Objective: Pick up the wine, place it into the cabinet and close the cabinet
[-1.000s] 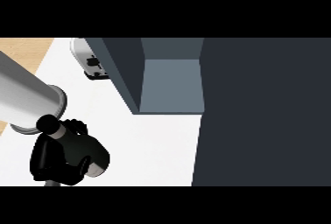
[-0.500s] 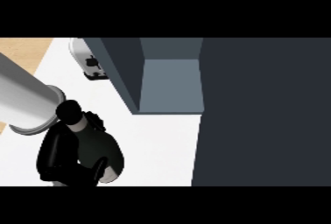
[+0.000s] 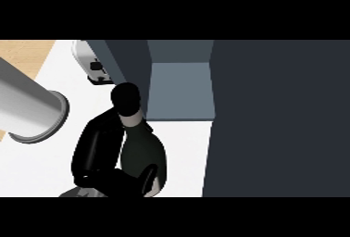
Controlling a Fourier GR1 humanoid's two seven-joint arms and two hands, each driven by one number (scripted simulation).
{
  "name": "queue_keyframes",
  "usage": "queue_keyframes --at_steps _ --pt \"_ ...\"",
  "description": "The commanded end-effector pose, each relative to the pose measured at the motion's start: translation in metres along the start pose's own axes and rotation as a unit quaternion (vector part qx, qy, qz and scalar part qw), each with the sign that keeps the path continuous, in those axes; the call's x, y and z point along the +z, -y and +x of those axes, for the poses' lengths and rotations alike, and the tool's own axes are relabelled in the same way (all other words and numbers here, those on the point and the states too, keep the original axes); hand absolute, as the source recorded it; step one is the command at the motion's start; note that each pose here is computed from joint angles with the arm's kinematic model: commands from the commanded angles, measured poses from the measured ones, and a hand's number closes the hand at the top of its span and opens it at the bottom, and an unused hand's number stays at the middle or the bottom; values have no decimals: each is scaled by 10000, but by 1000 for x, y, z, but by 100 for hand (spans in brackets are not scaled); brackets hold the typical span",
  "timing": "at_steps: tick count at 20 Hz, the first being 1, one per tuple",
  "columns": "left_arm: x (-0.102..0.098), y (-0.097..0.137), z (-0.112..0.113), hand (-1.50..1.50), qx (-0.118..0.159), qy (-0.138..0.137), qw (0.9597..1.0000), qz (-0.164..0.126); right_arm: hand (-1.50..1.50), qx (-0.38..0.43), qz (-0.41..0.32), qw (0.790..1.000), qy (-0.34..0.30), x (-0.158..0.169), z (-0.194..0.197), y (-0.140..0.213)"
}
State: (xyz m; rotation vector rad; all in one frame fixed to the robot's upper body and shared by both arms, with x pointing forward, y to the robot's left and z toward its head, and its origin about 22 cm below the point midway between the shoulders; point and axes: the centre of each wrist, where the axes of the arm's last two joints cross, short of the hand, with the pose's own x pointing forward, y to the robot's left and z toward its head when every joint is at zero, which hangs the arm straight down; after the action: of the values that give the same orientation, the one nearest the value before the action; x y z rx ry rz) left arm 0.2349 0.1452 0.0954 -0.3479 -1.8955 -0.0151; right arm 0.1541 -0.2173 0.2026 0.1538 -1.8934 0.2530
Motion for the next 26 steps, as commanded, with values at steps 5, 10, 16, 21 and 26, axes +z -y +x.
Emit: queue_keyframes --at_steps 5,10,16,21,26 --pt "-27 55 5 150 170 -7 9998 75 -150 -219 183 9993 259 11 20 0" --pt "-39 61 13 150 -87 81 9997 227 -150 -288 119 9992 232 22 13 1" --pt "-52 67 3 150 -119 -49 9994 332 -150 -128 268 9992 265 31 26 1" --pt "-74 92 -5 150 -512 207 9972 503 -150 -182 184 9996 143 18 10 7" --pt "-59 76 -11 150 -413 92 9975 565 -150 -63 229 9995 183 33 21 19"
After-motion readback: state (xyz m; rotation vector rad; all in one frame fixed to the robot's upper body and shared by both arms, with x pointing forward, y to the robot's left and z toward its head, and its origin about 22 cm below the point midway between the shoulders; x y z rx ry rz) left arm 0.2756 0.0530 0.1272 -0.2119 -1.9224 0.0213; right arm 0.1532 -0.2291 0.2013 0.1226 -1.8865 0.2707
